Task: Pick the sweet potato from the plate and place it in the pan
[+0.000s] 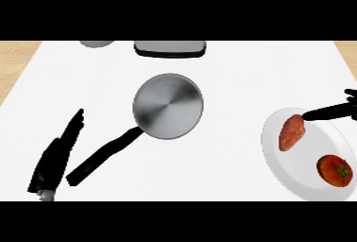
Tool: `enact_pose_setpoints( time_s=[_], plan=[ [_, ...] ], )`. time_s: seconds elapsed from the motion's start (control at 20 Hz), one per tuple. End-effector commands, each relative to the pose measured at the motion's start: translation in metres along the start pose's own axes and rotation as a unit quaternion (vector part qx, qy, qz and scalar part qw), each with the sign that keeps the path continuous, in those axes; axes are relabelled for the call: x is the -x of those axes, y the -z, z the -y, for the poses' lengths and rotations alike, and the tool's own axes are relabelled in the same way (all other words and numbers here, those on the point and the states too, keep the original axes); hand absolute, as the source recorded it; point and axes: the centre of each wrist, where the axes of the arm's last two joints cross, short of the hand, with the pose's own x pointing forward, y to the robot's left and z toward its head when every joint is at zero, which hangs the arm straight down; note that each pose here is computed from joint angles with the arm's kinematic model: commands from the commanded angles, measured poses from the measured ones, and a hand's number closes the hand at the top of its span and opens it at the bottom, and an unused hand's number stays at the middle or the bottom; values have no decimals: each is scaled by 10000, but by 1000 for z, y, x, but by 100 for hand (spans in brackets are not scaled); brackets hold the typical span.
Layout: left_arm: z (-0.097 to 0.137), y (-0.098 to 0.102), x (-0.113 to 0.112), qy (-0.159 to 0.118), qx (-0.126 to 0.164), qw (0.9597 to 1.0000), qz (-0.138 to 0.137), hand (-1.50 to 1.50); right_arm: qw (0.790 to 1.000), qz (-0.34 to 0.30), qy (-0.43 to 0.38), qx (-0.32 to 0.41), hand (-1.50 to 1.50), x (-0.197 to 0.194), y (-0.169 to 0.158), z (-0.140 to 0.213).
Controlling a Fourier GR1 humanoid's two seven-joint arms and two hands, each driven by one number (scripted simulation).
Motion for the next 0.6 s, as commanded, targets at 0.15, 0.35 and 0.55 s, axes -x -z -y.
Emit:
enact_pose_setpoints(
  time_s=[0.15, 0.35, 0.55],
  plan=[
    [10, 1, -1, -88, -79, 9999, -4, 0, 9908, -1009, -743, -509, -150, -28, 3, -12],
    [-4, -4, 4, -17, -62, 9999, -103, 0, 9904, -971, -700, -688, -150, -32, 15, -26],
    [-7, 4, 4, -45, -47, 10000, 2, 0, 9853, -1265, -941, -662, -150, -35, 17, -47]
  ],
)
